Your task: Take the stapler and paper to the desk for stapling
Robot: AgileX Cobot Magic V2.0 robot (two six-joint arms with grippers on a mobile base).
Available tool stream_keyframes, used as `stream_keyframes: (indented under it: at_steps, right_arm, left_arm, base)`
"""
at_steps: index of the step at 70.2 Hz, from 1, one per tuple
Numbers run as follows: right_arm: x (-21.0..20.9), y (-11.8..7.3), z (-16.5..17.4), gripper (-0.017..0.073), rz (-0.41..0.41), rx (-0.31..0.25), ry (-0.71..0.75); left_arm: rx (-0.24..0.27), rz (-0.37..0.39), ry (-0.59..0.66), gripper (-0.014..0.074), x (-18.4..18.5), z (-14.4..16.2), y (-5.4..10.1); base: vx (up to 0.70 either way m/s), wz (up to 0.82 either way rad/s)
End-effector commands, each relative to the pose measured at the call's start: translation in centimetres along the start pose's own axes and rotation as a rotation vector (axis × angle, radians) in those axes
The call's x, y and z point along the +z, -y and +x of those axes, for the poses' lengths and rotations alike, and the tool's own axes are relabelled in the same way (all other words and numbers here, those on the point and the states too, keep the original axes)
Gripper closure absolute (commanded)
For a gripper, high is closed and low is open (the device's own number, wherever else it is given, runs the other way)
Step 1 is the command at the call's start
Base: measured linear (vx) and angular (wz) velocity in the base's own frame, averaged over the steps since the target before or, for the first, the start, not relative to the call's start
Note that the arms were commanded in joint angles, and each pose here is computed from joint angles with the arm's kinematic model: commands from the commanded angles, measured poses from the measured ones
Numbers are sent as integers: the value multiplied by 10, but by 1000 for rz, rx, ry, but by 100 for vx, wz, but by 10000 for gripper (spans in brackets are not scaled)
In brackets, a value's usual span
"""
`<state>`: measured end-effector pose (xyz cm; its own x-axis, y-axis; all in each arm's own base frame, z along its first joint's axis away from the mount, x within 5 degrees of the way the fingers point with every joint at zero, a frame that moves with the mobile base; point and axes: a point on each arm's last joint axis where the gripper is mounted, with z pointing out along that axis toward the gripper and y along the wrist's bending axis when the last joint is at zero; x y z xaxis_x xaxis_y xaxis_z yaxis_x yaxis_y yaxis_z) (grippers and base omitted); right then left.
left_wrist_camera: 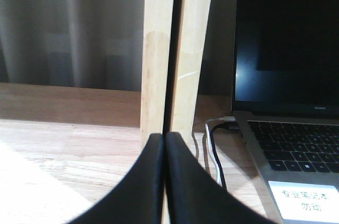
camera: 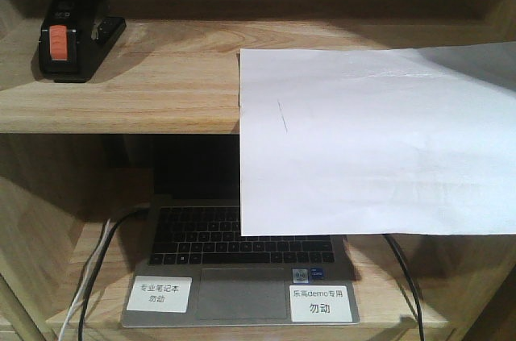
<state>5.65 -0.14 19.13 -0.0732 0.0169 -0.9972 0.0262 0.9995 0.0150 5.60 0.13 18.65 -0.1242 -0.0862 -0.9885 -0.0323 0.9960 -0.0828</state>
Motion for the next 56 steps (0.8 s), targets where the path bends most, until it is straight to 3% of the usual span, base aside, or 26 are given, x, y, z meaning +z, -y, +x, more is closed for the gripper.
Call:
stream_keyframes:
  at_steps: [1,56]
  right_arm:
    - [-1,0,-4,569,6,-2,80]
    - [-1,0,-4,569,7,-15,84]
  left_arm:
    - [-14,9,54,600,1,2,0]
    - [-14,9,54,600,1,2,0]
  base:
    - [0,0]
    - [0,0]
